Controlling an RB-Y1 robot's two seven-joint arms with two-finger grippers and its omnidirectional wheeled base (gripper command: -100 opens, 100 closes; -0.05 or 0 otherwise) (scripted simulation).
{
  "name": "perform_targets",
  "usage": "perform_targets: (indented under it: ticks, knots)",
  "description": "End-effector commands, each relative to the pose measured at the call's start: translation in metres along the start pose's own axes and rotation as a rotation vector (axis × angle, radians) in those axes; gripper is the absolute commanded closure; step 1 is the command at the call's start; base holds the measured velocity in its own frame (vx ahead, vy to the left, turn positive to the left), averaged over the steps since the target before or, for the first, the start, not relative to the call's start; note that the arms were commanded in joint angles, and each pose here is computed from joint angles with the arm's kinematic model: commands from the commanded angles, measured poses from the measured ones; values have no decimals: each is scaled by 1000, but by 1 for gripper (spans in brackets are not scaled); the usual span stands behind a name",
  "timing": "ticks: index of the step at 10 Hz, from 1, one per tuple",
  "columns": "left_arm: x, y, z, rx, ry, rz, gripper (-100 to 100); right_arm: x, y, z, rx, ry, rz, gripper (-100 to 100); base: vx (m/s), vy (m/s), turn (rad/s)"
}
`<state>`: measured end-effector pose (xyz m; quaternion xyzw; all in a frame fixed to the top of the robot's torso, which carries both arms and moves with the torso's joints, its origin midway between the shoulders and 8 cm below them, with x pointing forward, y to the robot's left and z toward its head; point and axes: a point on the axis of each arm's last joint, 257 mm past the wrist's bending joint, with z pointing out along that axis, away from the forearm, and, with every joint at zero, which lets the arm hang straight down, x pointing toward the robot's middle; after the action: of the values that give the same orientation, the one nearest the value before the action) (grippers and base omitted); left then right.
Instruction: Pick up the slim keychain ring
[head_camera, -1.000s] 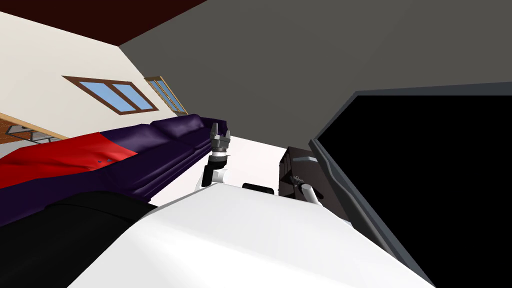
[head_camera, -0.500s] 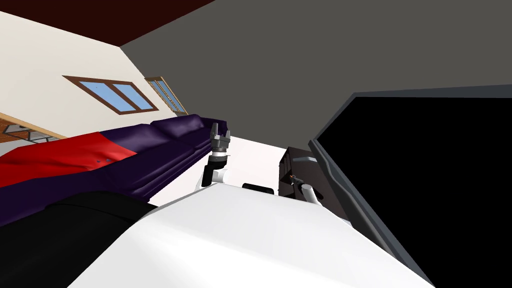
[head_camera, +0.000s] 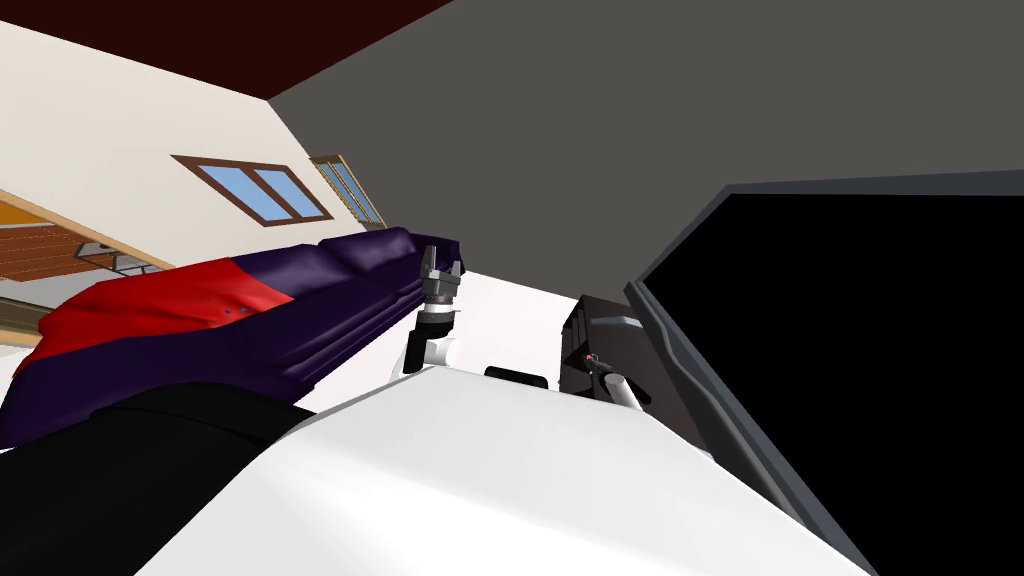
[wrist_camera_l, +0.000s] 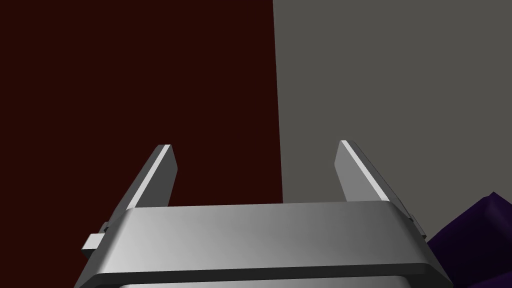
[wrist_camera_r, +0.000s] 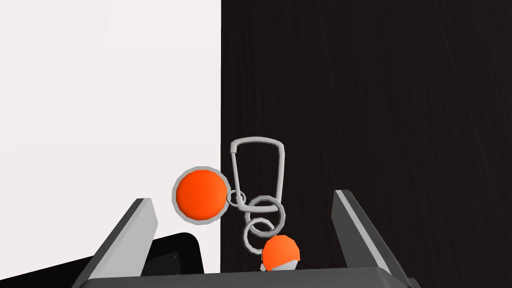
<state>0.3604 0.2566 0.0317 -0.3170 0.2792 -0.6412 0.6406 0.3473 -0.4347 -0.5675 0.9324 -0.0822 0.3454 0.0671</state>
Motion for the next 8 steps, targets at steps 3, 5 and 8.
perform_targets:
  ticks: [3, 5, 8]
  knots:
    - [0, 0, 0, 0, 0, 0, 0, 1, 0, 0, 4, 10, 49, -100, 3, -3, -11]
    - [0, 0, 0, 0, 0, 0, 0, -13, 22, -8, -35, 10, 94, -100, -18, 16, 74]
    - [0, 0, 0, 0, 0, 0, 0, -13, 22, -8, -35, 10, 97, -100, -18, 13, 60]
